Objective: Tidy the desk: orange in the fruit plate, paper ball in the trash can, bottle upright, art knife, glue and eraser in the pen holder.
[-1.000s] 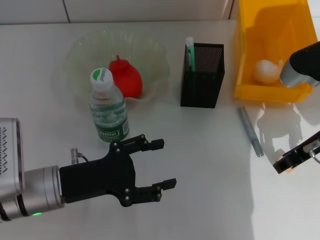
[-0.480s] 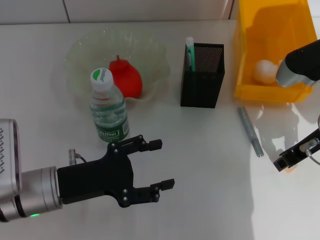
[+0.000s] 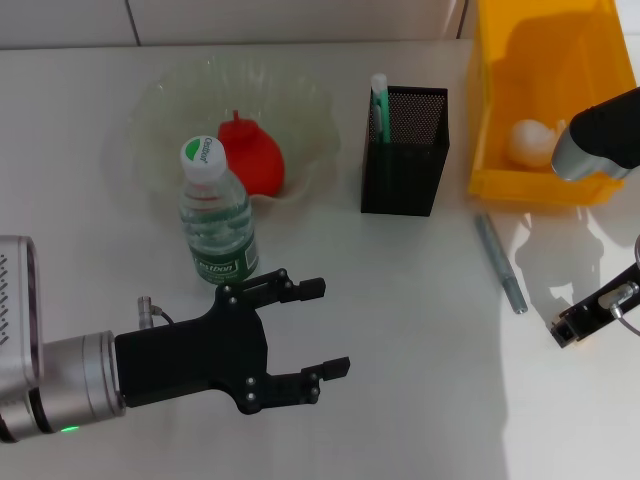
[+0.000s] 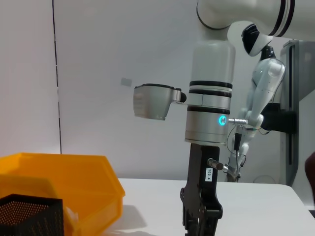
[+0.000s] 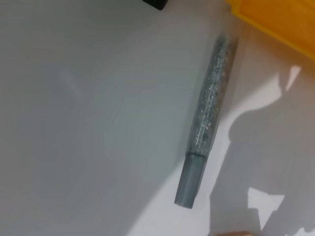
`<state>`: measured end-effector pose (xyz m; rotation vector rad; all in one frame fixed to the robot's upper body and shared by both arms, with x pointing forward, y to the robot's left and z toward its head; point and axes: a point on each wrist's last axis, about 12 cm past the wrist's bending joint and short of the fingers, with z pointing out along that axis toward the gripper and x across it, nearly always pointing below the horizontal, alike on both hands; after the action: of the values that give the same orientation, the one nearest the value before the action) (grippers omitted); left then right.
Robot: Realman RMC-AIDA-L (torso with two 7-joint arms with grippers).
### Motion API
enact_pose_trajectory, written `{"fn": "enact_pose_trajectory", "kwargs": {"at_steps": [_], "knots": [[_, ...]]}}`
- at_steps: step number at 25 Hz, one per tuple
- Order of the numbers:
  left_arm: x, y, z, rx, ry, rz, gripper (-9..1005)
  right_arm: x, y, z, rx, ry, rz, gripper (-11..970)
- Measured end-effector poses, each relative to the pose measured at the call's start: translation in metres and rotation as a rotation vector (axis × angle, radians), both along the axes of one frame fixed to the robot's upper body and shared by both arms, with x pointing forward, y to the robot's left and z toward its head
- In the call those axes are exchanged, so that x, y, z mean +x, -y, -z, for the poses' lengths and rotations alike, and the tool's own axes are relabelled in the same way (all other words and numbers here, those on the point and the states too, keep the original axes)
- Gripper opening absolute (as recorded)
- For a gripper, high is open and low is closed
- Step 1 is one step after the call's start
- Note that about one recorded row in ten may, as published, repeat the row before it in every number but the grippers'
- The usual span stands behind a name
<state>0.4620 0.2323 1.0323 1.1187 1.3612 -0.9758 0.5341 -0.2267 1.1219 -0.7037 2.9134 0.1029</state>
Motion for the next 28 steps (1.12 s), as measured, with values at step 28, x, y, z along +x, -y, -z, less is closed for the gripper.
{"fn": "enact_pose_trajectory", "kwargs": {"at_steps": [28], "knots": [[0.005,0.003,-0.006,-0.014,0.006,0.018,783,0.079,-0.021,-0.09,0.471,0.432,-0.022,276]]}}
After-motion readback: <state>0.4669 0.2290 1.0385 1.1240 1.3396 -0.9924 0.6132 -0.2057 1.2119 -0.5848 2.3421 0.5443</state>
